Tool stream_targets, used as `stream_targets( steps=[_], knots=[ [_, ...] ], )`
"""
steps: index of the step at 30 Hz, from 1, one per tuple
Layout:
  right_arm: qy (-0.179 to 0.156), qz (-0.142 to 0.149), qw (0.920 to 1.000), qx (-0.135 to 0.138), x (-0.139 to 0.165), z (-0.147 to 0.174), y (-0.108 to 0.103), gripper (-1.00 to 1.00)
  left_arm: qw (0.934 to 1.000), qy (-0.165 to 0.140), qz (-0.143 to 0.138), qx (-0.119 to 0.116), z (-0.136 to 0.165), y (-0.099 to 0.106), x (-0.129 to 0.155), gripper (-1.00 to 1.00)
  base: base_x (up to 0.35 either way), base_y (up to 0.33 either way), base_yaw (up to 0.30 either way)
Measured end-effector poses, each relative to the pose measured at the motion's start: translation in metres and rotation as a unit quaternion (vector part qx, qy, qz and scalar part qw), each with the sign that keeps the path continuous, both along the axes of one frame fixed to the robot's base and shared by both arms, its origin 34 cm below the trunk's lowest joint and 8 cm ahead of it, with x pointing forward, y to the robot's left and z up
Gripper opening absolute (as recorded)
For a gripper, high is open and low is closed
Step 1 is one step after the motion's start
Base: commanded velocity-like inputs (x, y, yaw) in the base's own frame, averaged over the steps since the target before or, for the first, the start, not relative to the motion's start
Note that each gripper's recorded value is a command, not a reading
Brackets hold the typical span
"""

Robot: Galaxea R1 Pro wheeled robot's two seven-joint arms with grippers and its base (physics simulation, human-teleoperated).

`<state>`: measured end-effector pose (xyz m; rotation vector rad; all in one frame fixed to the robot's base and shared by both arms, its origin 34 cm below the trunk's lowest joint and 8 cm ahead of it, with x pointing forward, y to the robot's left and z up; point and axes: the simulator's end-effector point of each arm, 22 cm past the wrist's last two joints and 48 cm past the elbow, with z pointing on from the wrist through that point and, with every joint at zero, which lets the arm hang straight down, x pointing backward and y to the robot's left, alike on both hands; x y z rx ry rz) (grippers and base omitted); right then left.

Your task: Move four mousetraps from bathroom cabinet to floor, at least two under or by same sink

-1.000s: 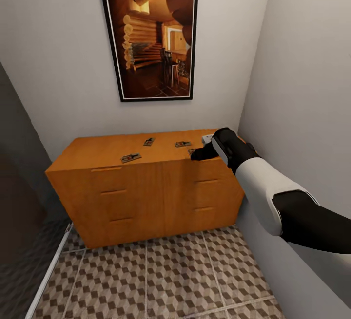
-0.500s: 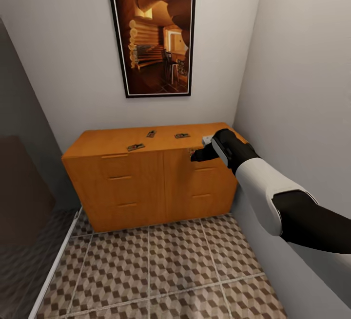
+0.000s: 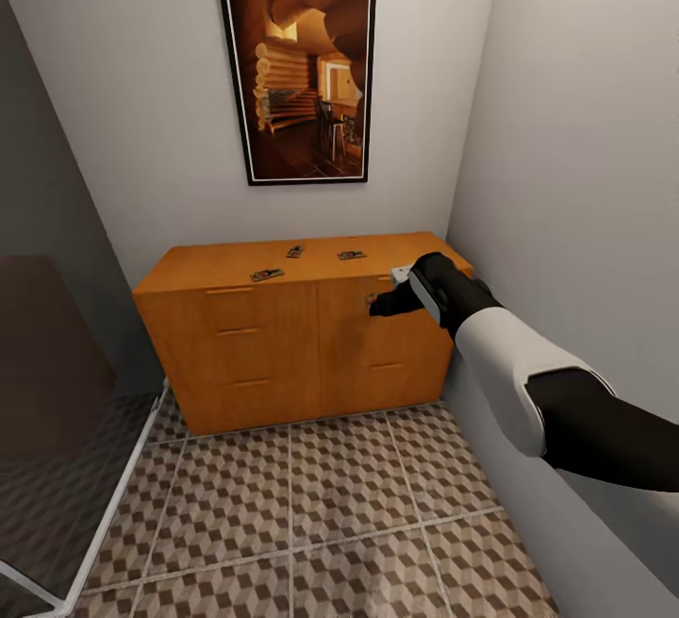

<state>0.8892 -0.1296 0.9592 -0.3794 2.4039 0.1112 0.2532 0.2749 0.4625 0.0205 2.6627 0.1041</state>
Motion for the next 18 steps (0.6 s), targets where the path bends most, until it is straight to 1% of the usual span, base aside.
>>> stream_targets(
  steps=[3,6,11,15,16,17,18],
  knots=[
    [0.001,0.001,1.0,0.0,0.0,-0.007,0.0,-1.0,1.0,0.0,0.0,0.0,0.0,0.0,0.0,1.0,-0.009,0.0,0.0],
    [0.001,0.006,1.0,-0.001,-0.001,-0.024,0.0,-1.0,1.0,0.0,0.0,0.0,0.0,0.0,0.0,1.0,-0.003,0.0,0.0],
    [0.009,0.011,0.9999,0.0,-0.009,-0.063,-0.002,-1.0,1.0,0.0,0.0,0.0,0.0,0.0,0.0,1.0,0.0,0.0,0.0],
    [-0.001,0.02,0.9998,0.006,-0.015,-0.093,-0.001,-1.0,1.0,0.0,0.0,0.0,0.0,0.0,0.0,1.0,0.0,0.0,0.0],
    [0.006,0.023,0.9997,0.007,-0.025,-0.114,-0.001,-1.0,1.0,0.0,0.0,0.0,0.0,0.0,0.0,1.0,0.0,0.0,0.0],
    [0.013,0.024,0.9996,0.007,-0.032,-0.128,-0.002,-1.0,1.0,0.0,0.0,0.0,0.0,0.0,0.0,1.0,0.0,0.0,0.0],
    [0.027,0.027,0.9993,0.003,-0.047,-0.153,-0.003,-1.0,1.0,0.0,0.0,0.0,0.0,-0.001,0.0,1.0,0.0,0.0,0.0]
  ],
)
